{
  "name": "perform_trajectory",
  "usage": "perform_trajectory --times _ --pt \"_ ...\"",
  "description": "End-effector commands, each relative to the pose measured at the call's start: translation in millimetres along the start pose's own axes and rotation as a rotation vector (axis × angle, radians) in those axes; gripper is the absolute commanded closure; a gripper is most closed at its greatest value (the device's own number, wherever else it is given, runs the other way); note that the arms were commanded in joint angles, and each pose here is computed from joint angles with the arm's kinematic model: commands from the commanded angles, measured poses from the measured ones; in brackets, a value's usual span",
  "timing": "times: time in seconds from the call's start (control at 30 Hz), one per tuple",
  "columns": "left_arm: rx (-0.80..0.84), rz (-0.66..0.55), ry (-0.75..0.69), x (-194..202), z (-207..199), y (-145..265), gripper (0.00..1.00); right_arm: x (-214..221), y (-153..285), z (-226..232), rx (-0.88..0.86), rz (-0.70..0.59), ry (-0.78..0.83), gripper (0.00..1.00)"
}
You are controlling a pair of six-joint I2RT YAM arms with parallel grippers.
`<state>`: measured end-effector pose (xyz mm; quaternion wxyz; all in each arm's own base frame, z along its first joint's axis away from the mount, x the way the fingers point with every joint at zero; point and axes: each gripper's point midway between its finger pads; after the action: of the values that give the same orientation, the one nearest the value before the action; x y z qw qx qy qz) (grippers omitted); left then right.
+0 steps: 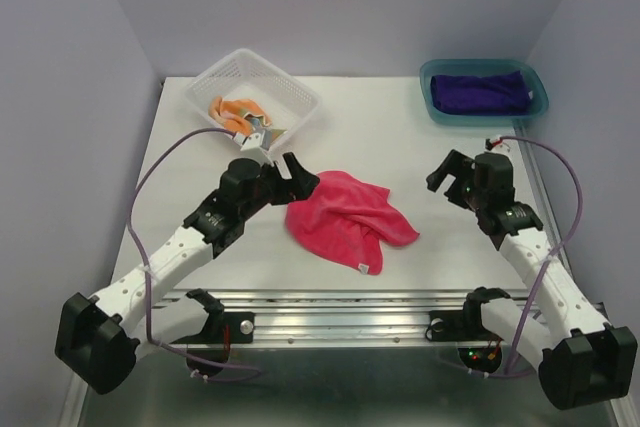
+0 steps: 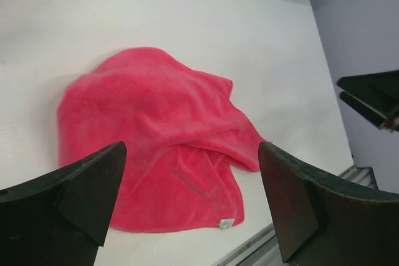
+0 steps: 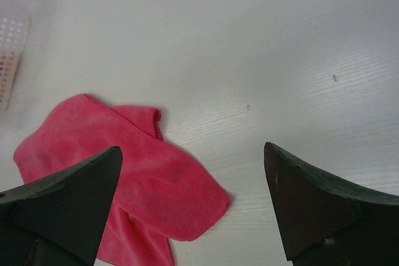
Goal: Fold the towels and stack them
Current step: Move the towel to the center of the board, then flatten out the crumpled towel
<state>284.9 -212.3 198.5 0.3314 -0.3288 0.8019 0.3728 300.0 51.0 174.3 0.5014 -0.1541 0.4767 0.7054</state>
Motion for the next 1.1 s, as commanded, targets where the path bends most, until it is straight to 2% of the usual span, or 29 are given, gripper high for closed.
perform_trajectory --times 0.0,0.07,0.17,0.33,0.47,0.5,0.57,0.6,0.67,0.97,1.0,1.07 --pt "0.072 0.056 0.030 40.3 -20.8 8.6 0.01 68.5 0.2 -16.5 0.061 0.224 0.015 0.00" --pt "0.065 0.129 0.037 72.7 -17.0 8.6 0.01 93.7 4.3 -29.0 0.137 0.282 0.070 0.00" --pt "0.079 0.214 0.012 114.6 -32.4 13.4 0.01 106.5 8.3 -41.1 0.216 0.294 0.116 0.00" --pt "0.116 0.283 -0.161 164.6 -78.0 19.0 0.01 142.7 5.1 -41.4 0.226 0.395 0.183 0.07" --pt "0.119 0.309 -0.267 181.3 -103.0 9.6 0.01 154.6 -4.4 -46.3 0.269 0.399 0.203 0.11" --pt "0.114 0.306 -0.290 182.5 -107.0 6.8 0.01 156.1 -7.3 -47.2 0.273 0.399 0.202 0.17" --pt "0.120 0.329 -0.367 192.7 -122.2 2.7 0.01 158.6 -13.2 -41.4 0.244 0.394 0.185 0.21" --pt "0.099 0.316 -0.385 191.4 -123.8 -0.2 0.01 161.3 -15.6 -42.2 0.247 0.397 0.184 0.27" --pt "0.089 0.324 -0.430 196.5 -132.2 -4.2 0.01 161.6 -20.0 -44.5 0.262 0.385 0.174 0.30" --pt "0.117 0.348 -0.524 210.8 -149.1 -23.4 0.01 166.8 -34.6 -57.8 0.338 0.359 0.168 0.43" --pt "0.123 0.354 -0.533 213.0 -150.5 -24.3 0.01 167.8 -35.5 -59.2 0.343 0.360 0.169 0.49" --pt "0.122 0.367 -0.550 219.1 -150.7 -29.3 0.01 170.9 -37.4 -59.4 0.341 0.366 0.164 0.57"
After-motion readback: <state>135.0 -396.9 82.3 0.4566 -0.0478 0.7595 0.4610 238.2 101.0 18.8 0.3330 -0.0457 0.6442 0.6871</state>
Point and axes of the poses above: each gripper's point midway between its finger pads, its own y axis back along the fingers, its own z axis along the line the jaws close on, x = y × z, and after that the axes turned 5 degrees about -y, right-handed
